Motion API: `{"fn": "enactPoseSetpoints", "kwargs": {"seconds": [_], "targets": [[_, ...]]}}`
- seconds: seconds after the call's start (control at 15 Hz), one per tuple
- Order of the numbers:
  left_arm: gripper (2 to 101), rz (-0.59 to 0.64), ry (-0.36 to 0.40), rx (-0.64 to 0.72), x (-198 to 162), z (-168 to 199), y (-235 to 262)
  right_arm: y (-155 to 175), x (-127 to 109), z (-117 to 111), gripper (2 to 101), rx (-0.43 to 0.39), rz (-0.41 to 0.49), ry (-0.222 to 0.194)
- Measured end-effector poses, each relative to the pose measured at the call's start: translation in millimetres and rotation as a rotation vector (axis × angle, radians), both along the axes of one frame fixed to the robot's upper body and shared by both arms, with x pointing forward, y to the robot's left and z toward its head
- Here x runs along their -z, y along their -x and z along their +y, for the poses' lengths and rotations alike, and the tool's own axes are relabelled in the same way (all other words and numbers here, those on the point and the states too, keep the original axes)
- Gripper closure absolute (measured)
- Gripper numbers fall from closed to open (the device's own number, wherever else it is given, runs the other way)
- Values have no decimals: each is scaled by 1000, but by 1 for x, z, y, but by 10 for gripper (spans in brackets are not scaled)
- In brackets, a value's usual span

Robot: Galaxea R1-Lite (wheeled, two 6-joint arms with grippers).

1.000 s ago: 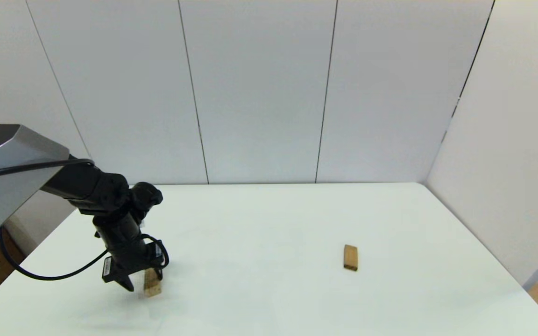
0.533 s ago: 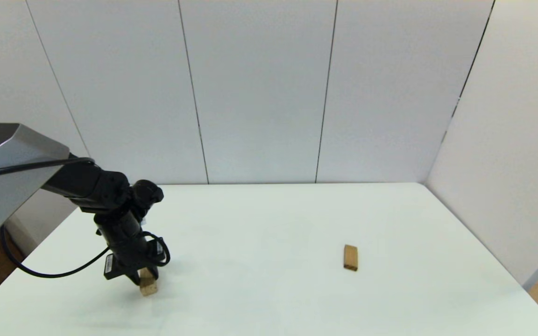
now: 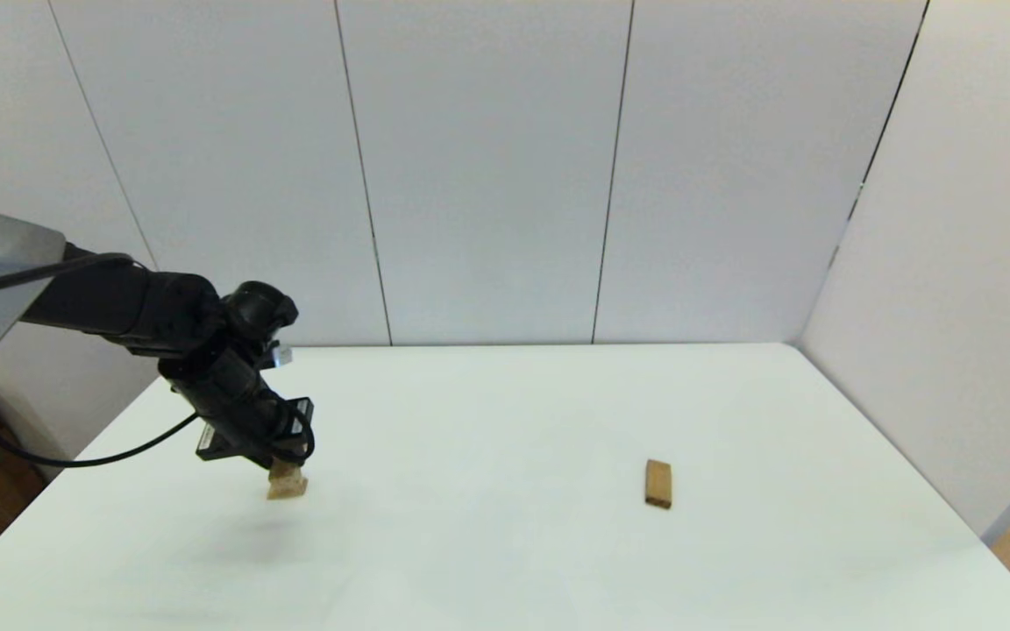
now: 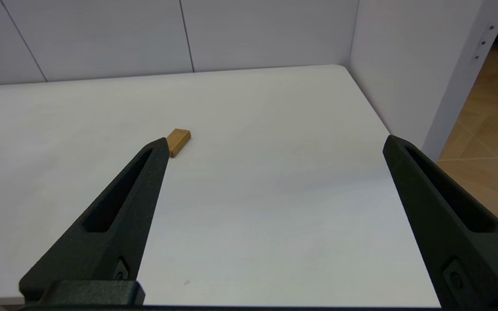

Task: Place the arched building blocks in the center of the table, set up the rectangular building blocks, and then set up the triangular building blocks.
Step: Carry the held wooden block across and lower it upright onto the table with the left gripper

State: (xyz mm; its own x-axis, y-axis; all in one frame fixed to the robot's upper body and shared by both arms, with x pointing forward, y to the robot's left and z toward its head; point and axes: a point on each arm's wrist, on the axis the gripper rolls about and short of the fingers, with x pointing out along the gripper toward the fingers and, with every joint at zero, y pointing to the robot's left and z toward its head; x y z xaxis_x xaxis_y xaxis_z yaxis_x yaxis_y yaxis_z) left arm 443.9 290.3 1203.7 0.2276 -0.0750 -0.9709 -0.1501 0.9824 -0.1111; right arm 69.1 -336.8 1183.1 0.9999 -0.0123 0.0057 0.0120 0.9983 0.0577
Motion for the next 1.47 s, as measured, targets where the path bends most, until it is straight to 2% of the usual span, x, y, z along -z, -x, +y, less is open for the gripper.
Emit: {"fn": "enactPoseSetpoints", "kwargs": {"seconds": [0.4,0.67,0.87,1.2,1.47], "targets": [[772,-160,-150,596,-30,-9,-13,0,0,0,43,0,0,0],[772,-179,-250,1058,-40,-38,-19,0,0,0,43,0,0,0],[772,-189,-296,1373,-40,-72,-17,0,0,0,43,0,0,0],[772,-202,-285,1617,-26,-145,3,0,0,0,43,0,0,0],[772,-195,-273,1714,-8,-187,12,0,0,0,43,-1,0,0]]}}
